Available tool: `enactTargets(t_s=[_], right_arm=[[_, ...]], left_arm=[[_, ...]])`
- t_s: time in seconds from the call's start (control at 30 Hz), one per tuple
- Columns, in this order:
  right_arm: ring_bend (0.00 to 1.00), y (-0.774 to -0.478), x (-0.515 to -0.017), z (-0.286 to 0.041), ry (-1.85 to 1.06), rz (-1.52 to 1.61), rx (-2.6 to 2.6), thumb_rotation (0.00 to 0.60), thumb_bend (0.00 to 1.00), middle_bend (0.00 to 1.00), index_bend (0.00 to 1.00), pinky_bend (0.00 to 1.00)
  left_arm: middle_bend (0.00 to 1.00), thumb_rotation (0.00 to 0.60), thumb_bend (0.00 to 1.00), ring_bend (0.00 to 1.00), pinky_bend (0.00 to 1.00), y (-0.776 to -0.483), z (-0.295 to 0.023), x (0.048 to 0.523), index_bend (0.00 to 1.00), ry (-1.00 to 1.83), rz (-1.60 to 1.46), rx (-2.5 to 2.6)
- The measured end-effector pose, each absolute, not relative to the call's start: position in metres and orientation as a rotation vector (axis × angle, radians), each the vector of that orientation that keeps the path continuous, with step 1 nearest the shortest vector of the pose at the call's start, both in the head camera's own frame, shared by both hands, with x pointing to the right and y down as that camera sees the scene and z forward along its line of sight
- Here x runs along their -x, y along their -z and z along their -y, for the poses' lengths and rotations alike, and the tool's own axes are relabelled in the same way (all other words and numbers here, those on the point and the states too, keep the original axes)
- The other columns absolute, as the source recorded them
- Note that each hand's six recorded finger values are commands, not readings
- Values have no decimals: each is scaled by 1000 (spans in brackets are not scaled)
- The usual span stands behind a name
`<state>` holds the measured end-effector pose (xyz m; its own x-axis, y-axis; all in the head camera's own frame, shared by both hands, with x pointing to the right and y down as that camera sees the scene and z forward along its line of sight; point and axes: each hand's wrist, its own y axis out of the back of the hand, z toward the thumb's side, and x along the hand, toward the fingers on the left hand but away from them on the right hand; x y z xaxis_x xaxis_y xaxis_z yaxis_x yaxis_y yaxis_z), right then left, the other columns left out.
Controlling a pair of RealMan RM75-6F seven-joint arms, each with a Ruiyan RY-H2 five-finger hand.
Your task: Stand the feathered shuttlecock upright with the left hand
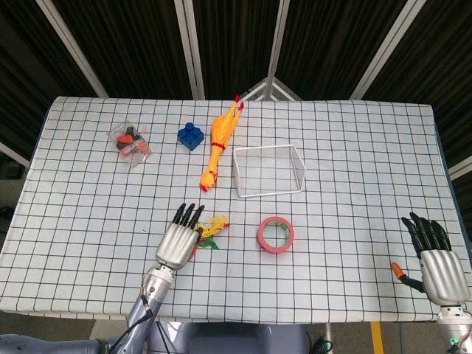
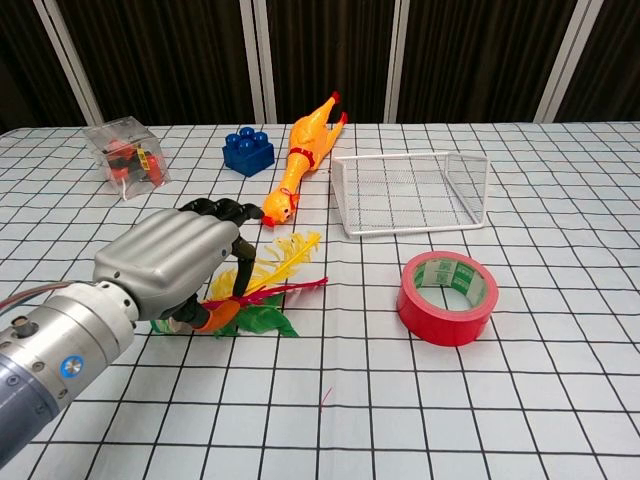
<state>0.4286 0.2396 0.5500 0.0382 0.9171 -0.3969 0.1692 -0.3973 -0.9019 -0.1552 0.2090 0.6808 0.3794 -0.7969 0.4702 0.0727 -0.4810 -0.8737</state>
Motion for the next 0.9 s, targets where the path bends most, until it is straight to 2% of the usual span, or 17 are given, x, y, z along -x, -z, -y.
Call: enactTargets(t_s=[0.47, 0.9], right_arm=[[0, -550, -429, -240, -1421, 1115, 1648, 600, 339, 0, 0, 0], [0, -550, -429, -240, -1426, 1113, 1647, 600, 339, 0, 0, 0]], left_arm=[[58, 600, 633, 0, 0, -672, -205, 161, 589, 1203, -669, 1755], [59, 600, 633, 0, 0, -640, -183, 179, 589, 1157, -785, 1755]])
